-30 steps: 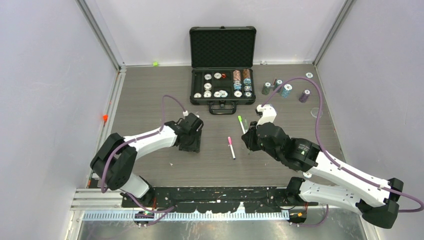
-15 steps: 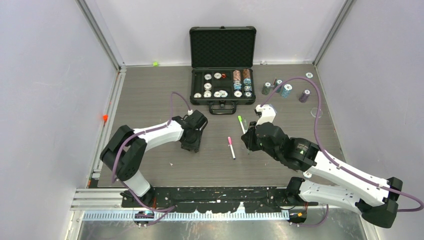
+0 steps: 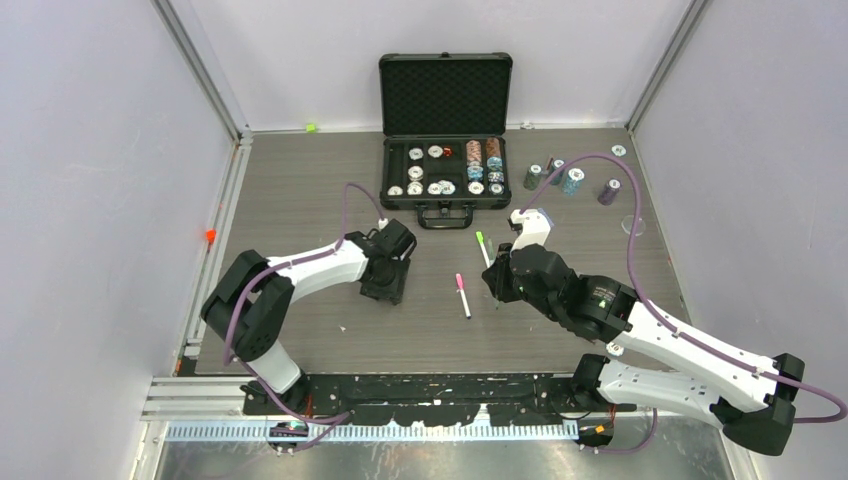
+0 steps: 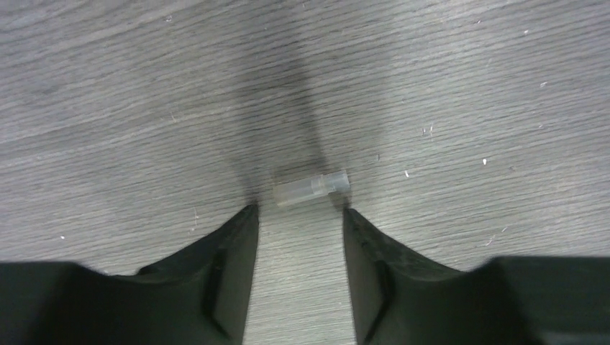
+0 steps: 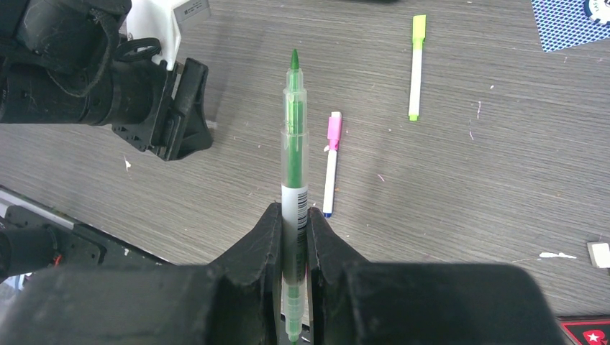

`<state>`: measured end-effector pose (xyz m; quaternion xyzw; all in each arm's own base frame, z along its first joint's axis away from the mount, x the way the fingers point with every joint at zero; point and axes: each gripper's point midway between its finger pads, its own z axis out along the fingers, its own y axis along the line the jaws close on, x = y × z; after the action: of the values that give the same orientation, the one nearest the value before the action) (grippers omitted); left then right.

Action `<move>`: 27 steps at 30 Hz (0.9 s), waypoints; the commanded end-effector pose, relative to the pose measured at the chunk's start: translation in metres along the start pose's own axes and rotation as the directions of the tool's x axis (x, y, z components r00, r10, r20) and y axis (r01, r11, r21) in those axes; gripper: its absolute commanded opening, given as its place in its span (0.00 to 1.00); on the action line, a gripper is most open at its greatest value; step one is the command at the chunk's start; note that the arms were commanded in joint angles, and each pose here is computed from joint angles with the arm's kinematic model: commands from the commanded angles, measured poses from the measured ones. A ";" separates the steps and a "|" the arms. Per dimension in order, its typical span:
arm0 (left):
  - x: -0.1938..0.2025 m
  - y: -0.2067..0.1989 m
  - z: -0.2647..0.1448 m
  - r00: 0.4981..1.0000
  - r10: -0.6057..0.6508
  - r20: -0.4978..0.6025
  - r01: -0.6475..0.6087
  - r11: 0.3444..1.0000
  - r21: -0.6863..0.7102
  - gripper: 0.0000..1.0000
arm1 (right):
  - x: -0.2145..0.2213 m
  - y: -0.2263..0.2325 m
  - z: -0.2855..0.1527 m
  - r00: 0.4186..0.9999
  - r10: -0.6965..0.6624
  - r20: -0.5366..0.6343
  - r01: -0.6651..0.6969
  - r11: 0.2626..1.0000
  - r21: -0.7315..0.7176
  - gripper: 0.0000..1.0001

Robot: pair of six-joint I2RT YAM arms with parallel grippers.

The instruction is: Insert the pens into the pen caps

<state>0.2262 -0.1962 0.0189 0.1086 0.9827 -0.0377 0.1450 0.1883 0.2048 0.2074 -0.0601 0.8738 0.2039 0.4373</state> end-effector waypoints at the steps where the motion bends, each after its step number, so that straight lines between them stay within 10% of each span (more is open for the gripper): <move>1: -0.015 -0.004 -0.013 0.997 0.068 0.046 -0.069 0.998 0.012 0.54 | -0.015 0.007 -0.001 0.999 0.021 0.043 -0.020 1.000 -0.017 0.00; 8: -0.032 -0.003 -0.017 0.965 0.237 0.109 -0.240 0.971 0.008 0.60 | -0.014 0.009 0.000 0.999 0.026 0.042 -0.025 0.999 -0.025 0.00; 27: -0.033 -0.004 0.005 0.953 0.301 0.032 -0.301 0.954 -0.005 0.31 | -0.012 0.003 -0.003 0.999 0.023 0.045 -0.023 1.000 -0.010 0.00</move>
<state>0.2575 -0.2043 0.0207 0.2572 0.9517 -0.0134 0.1670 0.1873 0.2047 0.2088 -0.0601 0.8728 0.2078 0.4376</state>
